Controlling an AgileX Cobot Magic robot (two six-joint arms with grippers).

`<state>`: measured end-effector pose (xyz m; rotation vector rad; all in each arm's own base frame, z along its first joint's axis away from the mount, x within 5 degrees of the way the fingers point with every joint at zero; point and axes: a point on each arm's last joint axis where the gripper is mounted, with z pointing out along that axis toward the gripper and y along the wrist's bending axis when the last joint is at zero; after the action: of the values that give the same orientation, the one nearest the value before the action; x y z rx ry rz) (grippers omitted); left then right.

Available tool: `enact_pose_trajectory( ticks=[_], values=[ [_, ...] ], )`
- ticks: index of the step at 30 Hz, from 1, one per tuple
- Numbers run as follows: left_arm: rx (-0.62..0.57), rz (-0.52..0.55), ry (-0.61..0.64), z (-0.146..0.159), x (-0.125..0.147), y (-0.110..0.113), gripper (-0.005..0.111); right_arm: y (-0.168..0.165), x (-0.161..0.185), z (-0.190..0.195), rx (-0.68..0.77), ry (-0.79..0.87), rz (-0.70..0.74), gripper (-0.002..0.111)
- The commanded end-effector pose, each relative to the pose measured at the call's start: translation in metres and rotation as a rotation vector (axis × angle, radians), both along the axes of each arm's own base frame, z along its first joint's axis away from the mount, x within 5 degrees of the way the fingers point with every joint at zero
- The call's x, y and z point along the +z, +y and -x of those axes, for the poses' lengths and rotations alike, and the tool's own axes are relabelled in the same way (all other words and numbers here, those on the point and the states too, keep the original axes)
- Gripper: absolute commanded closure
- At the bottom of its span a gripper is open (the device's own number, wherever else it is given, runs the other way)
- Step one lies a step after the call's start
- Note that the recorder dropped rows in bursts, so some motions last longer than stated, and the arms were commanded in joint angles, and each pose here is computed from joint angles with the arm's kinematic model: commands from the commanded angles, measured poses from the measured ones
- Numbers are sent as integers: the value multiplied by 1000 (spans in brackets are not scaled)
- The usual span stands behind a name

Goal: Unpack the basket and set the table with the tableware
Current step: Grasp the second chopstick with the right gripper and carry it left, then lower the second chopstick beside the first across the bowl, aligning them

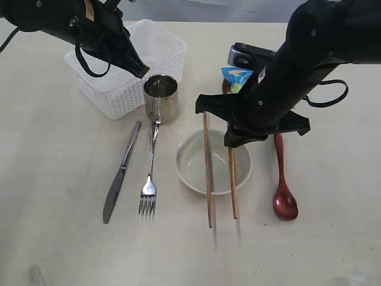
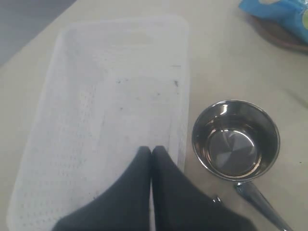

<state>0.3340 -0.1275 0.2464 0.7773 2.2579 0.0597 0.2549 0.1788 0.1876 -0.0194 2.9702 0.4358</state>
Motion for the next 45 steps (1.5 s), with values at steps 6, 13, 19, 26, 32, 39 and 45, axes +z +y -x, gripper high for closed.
enact_pose_trajectory(
  ticks=[6, 13, 19, 26, 32, 39, 45],
  values=[
    [15, 14, 6, 1, 1, 2, 107, 6, -7, -3, 24, 14, -30, 109],
    [19, 22, 8, 1, 1, 2, 107, 6, -7, -3, 24, 8, -31, 108],
    [19, 22, 8, 1, 1, 2, 107, 7, -7, -4, 25, -5, -35, 108],
    [19, 22, 8, 1, 1, 2, 107, 7, -7, -5, 22, -13, -38, 105],
    [19, 22, 8, 1, 1, 2, 107, 7, -7, -6, 21, -17, -39, 67],
    [19, 22, 8, 1, 1, 2, 107, 7, -1, -8, 28, -61, -55, 63],
    [19, 22, 8, 1, 1, 2, 107, 8, -1, -3, 81, -34, -55, 43]
  ],
)
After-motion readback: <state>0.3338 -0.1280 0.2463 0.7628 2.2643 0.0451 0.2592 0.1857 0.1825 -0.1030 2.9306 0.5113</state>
